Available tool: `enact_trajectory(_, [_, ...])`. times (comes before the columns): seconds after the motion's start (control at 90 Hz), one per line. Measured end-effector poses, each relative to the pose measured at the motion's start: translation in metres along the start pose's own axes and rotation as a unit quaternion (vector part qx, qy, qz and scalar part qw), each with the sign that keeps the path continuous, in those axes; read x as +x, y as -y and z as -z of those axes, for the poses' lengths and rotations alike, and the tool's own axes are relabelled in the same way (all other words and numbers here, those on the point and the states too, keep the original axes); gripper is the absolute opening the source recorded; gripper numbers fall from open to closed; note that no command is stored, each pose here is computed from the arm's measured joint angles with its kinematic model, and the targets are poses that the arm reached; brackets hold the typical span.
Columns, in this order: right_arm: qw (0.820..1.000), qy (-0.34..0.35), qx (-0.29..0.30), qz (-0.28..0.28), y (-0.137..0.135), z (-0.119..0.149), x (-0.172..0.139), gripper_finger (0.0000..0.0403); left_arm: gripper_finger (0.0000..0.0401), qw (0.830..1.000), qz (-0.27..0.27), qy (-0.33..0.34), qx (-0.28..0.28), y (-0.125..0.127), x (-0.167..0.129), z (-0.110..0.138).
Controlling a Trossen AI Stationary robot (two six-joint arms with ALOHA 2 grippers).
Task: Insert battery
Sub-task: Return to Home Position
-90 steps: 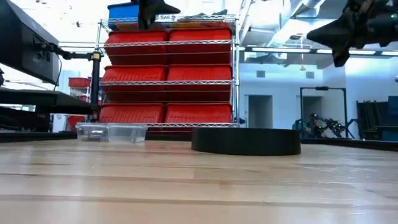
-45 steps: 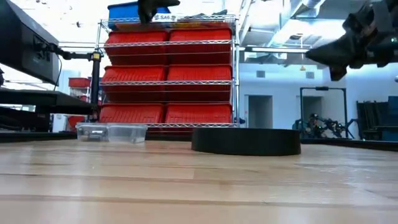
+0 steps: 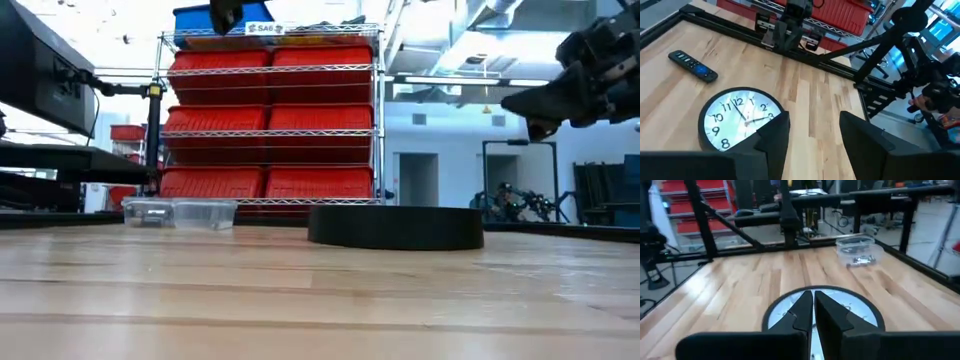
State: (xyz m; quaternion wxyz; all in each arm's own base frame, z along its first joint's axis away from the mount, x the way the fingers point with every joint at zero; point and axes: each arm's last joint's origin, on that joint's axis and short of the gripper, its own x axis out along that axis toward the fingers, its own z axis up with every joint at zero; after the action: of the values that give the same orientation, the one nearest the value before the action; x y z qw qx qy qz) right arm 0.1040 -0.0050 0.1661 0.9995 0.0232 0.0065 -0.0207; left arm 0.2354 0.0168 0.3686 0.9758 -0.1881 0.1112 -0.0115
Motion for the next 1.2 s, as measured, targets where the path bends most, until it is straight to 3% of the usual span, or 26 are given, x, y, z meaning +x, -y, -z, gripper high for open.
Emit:
enact_trajectory(0.233, [1.0, -0.024, -0.006, 0.002, 0.0, 0.005, -0.001, 0.0011, 0.0154, 1.0, 0.004, 0.008, 0.011, 0.001, 0.0, -0.001])
enact_trajectory(0.489, [0.998, -0.034, 0.046, -0.023, -0.005, 0.007, -0.001, 0.0011, 0.0154, 0.999, 0.002, -0.002, 0.052, -0.001, 0.002, 0.006])
enact_trajectory(0.7, [0.998, -0.031, 0.055, -0.027, -0.005, 0.006, -0.001, 0.0011, 0.0154, 0.995, -0.012, -0.051, 0.088, -0.018, 0.006, 0.05])
enact_trajectory(1.044, [0.998, -0.03, 0.055, -0.028, -0.005, 0.006, -0.001, 0.0011, 0.0154, 0.993, -0.008, 0.009, 0.114, -0.039, -0.052, 0.13])
enact_trajectory(1.2, [0.998, -0.031, 0.055, -0.028, -0.005, 0.006, -0.001, 0.0011, 0.0154, 0.996, -0.039, 0.043, 0.069, -0.046, -0.071, 0.148])
